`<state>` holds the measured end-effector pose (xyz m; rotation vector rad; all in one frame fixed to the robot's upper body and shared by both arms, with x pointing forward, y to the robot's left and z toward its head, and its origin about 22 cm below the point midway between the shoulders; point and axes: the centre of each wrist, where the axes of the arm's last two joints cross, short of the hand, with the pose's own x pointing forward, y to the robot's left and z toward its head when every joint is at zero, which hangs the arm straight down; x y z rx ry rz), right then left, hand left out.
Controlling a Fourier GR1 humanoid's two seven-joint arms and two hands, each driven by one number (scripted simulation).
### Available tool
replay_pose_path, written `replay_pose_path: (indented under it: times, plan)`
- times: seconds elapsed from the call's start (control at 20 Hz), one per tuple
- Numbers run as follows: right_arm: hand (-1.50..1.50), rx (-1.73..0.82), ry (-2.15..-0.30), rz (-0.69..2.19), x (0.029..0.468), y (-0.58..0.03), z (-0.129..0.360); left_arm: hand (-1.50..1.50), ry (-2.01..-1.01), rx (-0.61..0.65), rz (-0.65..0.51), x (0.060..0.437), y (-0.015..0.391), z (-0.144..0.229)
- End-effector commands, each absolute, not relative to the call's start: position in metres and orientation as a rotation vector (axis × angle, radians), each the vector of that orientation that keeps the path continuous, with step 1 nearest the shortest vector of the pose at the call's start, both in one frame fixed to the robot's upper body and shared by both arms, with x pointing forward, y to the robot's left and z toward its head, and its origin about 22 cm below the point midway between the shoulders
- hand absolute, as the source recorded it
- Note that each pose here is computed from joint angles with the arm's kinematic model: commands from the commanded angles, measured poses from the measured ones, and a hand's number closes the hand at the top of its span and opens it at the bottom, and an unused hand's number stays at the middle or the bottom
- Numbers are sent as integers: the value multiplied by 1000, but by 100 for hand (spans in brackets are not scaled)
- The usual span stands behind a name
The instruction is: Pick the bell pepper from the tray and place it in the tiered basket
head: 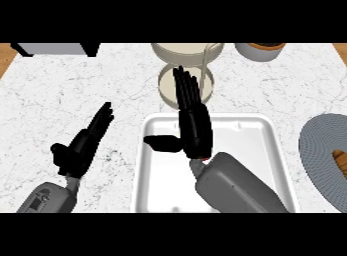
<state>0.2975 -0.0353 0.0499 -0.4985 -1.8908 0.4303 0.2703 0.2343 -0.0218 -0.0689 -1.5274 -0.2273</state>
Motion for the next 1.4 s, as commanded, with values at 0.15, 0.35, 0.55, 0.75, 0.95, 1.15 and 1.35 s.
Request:
replay_pose_path:
  times: [0.15, 0.35, 0.55, 0.75, 0.95, 1.15, 1.35]
  plan:
    - [-150, -852, -1527, 867, 317, -48, 36, 0, -1493, -43, -212, 265, 243, -25]
    - [-150, -1000, -1245, 1118, 315, -42, 30, 0, -1495, -31, -196, 265, 247, -26]
    - [-150, -1041, -1068, 1233, 292, 16, 59, 0, -1483, -53, -219, 263, 242, -29]
    - [-150, -1103, -931, 1258, 274, 34, 97, 0, -1508, -73, -211, 265, 244, -25]
    - [-150, -1137, -887, 1221, 261, 40, 117, 0, -1515, -89, -211, 272, 242, -16]
    - [-150, -1208, -935, 1128, 264, 37, 116, 0, -1514, -58, -206, 265, 246, -18]
    - [-150, -1285, -784, 1180, 272, 29, 86, 0, -1524, -62, -212, 263, 239, -24]
